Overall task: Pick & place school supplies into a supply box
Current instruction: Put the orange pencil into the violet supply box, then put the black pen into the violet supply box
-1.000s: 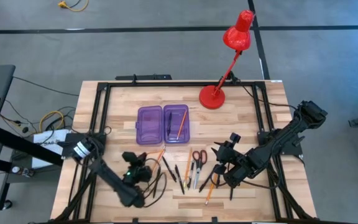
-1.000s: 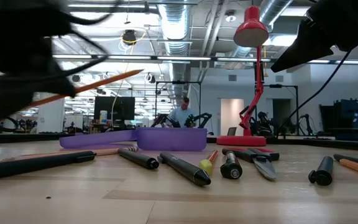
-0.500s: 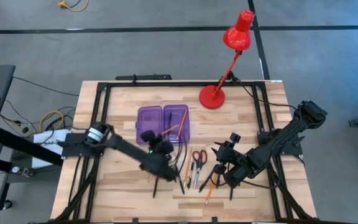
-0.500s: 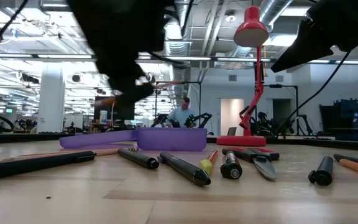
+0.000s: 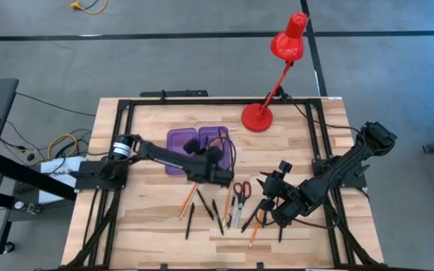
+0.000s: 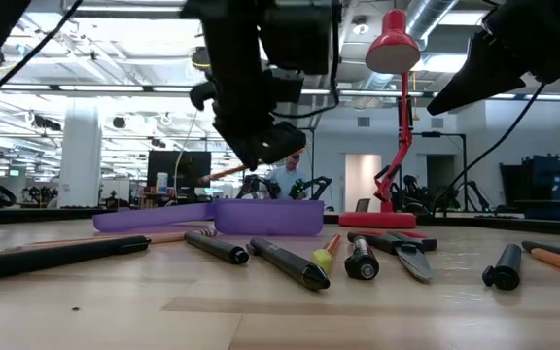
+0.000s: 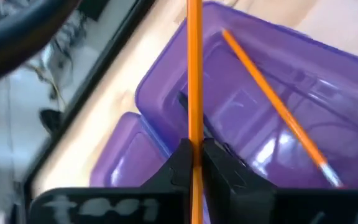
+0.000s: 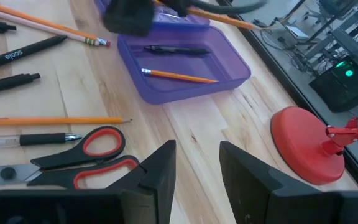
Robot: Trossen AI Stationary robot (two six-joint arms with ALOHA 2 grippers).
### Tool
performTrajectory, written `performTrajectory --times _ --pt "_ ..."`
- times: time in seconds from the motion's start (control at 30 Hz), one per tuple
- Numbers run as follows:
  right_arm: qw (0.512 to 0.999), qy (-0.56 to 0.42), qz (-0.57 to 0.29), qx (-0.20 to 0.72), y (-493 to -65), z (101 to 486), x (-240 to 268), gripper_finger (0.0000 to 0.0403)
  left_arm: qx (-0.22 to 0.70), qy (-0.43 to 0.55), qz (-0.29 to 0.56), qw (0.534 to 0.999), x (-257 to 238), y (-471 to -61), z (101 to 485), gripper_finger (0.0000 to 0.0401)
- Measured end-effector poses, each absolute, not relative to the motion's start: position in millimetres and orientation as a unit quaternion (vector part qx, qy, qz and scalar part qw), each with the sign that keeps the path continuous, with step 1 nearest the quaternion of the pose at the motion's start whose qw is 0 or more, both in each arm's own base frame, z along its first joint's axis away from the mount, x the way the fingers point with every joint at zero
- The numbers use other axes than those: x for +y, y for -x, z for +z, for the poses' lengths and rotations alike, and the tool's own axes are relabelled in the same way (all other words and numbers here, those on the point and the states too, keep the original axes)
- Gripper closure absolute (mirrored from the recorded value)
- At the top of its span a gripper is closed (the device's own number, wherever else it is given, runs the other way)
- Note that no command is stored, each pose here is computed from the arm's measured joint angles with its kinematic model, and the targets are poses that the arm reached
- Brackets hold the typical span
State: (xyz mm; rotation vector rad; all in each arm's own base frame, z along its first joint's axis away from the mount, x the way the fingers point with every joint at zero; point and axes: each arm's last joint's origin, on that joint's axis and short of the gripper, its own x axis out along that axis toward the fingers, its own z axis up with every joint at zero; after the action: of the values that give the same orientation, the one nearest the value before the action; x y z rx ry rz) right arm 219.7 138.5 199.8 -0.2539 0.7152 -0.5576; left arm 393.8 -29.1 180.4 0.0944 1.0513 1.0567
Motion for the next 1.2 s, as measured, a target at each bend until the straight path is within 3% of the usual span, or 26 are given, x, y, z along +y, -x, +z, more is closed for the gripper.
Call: performTrajectory --times 0.3,0.8,1.2 --pt "0.891 0.122 -0.268 0.345 -220 200 139 0.0284 0.453 0.025 0.467 0.759 -9 -409 177 0.0401" --pt "0.892 0.117 -0.27 0.343 -220 200 139 0.0284 0.449 0.074 0.482 0.748 5 -409 176 0.04" --pt "0.892 0.117 -0.27 0.343 -220 200 139 0.0284 0.452 0.077 0.48 0.749 4 -409 176 0.0328"
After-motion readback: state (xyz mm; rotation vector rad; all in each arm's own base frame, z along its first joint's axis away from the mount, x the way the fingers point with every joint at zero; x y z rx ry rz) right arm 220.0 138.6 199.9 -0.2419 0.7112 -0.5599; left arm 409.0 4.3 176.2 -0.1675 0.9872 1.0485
